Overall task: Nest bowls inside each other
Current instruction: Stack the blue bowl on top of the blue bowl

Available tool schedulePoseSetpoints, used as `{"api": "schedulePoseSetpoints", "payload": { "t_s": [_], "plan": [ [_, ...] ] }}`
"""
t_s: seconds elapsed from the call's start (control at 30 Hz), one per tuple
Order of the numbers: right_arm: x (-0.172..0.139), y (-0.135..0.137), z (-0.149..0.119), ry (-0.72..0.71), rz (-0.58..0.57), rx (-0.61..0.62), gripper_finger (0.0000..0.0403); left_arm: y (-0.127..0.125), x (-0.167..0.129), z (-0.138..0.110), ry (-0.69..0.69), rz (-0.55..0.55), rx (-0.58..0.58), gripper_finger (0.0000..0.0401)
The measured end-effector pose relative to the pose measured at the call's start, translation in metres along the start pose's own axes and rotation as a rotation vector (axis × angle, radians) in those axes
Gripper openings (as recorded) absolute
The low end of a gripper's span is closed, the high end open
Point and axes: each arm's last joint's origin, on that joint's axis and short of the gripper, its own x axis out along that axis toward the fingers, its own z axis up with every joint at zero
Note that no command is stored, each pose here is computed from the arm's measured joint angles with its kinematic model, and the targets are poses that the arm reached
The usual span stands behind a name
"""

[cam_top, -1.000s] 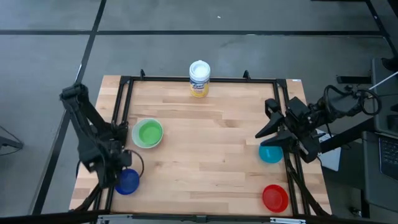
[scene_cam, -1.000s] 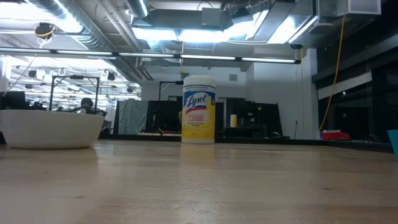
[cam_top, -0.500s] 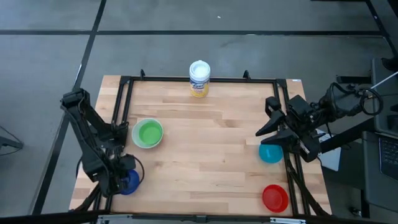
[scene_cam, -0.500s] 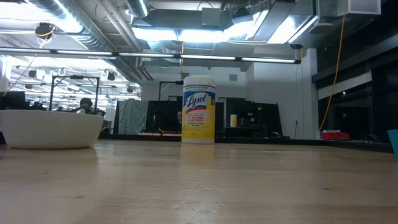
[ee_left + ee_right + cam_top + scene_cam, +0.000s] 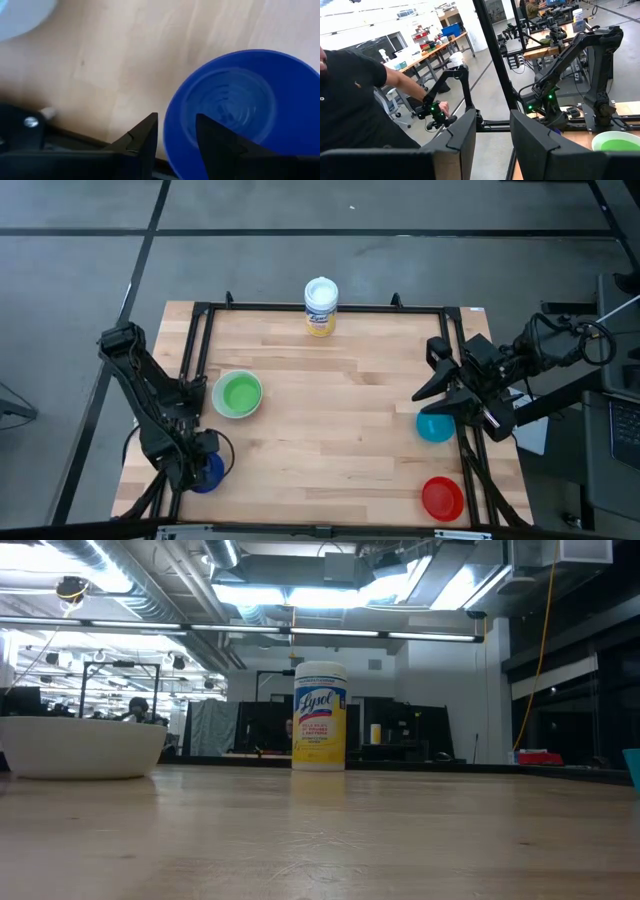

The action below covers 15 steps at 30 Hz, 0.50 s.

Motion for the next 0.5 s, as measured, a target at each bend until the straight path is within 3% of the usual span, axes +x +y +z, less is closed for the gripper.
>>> {"api": "schedulePoseSetpoints", "payload": {
  "t_s": [0.13, 0.27, 0.37, 0.43, 0.5],
  "plan": [
    [0.000, 0.000, 0.000, 0.000, 0.000, 0.012, 0.0123, 0.000, 0.010, -0.002, 0.020, -0.044, -0.008, 0.0128],
    [0.000, 0.000, 0.000, 0.000, -0.001, 0.012, 0.0124, 0.005, 0.017, -0.003, 0.035, -0.017, -0.068, 0.0122],
    [0.000, 0.000, 0.000, -0.001, -0.001, 0.012, 0.0124, 0.011, 0.022, -0.001, 0.078, 0.017, -0.125, 0.0073],
    [0.000, 0.000, 0.001, -0.008, 0.002, 0.008, 0.0124, 0.011, 0.020, 0.001, 0.061, -0.027, -0.154, 0.0023],
    [0.000, 0.000, 0.002, -0.017, 0.002, 0.006, 0.0124, 0.012, 0.014, 0.005, 0.016, -0.074, -0.203, 0.0008]
  ]
}}
